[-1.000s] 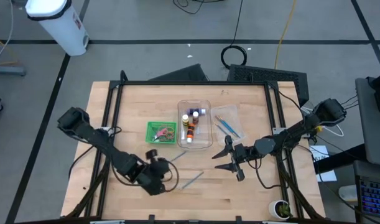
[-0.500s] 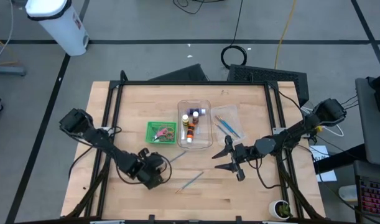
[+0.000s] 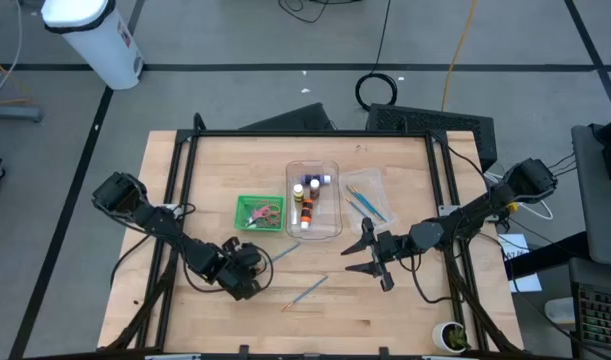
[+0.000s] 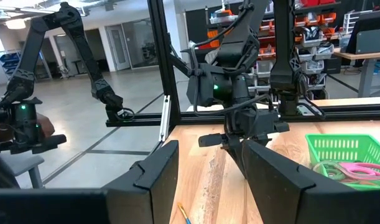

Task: Pick & Place Paint Supplies
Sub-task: Put the blue paint brush into the white bin

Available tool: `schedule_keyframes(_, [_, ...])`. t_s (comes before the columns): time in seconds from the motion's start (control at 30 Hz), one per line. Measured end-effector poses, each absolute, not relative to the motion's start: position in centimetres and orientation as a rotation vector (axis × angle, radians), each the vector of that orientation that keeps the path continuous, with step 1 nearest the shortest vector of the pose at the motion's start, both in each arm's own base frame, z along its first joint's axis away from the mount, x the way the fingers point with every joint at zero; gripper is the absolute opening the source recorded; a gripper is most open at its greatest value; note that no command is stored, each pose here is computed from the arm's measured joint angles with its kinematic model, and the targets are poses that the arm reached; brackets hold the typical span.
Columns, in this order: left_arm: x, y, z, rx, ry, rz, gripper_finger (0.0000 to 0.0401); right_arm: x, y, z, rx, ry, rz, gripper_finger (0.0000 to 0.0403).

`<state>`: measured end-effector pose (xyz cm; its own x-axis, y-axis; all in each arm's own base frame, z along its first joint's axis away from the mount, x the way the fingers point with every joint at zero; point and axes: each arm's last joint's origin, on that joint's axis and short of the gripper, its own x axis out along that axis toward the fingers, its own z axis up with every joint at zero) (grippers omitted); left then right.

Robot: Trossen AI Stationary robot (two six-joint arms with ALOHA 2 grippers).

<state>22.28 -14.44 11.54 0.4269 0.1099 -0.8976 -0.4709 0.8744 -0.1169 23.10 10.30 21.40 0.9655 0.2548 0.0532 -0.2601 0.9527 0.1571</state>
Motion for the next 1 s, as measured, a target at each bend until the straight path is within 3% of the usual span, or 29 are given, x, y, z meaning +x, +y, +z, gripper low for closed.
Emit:
schedule_keyframes(0.17, [22.1,-14.8,11.4,-0.384,1.077,0.369,0.0021,23.1,10.3,21.4,0.164,-0.032,0.262,0.0169])
schedule_keyframes(0.23, [22.1,-14.9,11.2,-0.401,1.078,0.382,0.0008,23.1,10.3,21.4,0.164,-0.032,0.262,0.0169])
schedule_keyframes(0.5, [22.0,-15.0,11.1,-0.396,1.094,0.411,0.0006,23.1,10.3,21.4,0.165,-0.032,0.262,0.0169])
schedule_keyframes(0.73, [22.2,-16.7,15.3,-0.334,1.192,0.392,0.0001,23.1,10.3,21.4,0.163,-0.033,0.262,0.0169])
schedule_keyframes(1.0, [24.0,-19.0,20.3,-0.292,1.100,0.322,0.0001,23.3,10.9,21.4,0.161,-0.040,0.208,0.0169])
